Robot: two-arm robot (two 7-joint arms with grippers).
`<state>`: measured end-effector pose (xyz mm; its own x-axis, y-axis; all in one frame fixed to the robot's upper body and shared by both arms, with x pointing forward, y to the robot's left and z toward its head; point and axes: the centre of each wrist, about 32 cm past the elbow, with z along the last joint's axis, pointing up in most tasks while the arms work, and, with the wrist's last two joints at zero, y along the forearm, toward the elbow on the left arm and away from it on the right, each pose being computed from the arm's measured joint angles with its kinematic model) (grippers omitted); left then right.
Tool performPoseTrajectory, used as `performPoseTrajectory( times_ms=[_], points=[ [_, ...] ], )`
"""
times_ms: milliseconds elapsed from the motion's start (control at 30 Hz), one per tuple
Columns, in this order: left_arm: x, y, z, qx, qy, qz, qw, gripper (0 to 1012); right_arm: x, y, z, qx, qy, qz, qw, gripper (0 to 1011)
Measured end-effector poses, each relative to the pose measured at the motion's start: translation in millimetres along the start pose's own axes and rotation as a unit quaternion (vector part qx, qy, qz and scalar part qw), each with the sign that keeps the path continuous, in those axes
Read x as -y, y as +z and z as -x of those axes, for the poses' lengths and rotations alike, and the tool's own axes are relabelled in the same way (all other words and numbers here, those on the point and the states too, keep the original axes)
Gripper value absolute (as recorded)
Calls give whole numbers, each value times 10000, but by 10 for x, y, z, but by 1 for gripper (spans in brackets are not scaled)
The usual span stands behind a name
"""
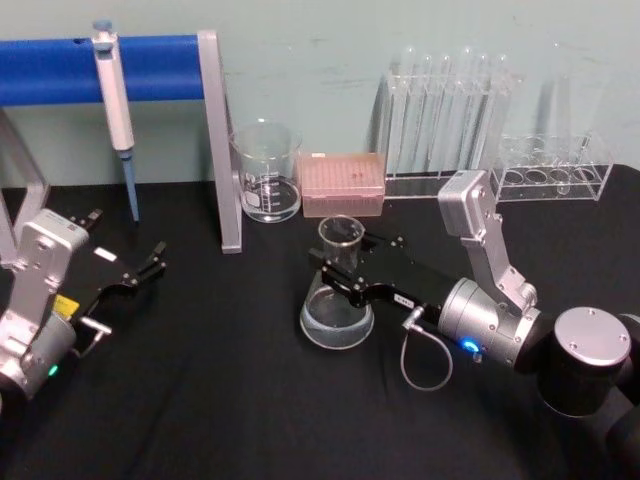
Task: Grasp the erlenmeyer flask with one hand, shake it three times, then place it back.
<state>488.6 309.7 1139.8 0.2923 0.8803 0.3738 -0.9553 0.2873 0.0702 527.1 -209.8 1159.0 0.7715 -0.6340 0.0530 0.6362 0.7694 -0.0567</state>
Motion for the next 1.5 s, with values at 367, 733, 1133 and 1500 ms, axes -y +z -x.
performPoseTrajectory(
  times_ms=[367, 733, 1133, 1500],
  points=[
    [0, 0, 0, 0, 0, 0, 10000, 1001, -10, -37, 0, -42, -2, 77, 10000, 457],
    [0, 0, 0, 0, 0, 0, 10000, 1001, -25, -74, -2, -84, -34, 173, 9998, 457],
    [0, 0, 0, 0, 0, 0, 10000, 1001, -39, -86, 5, -78, -52, 242, 9997, 458],
    [0, 0, 0, 0, 0, 0, 10000, 1001, -37, -86, 3, -78, -51, 243, 9997, 458]
  ],
)
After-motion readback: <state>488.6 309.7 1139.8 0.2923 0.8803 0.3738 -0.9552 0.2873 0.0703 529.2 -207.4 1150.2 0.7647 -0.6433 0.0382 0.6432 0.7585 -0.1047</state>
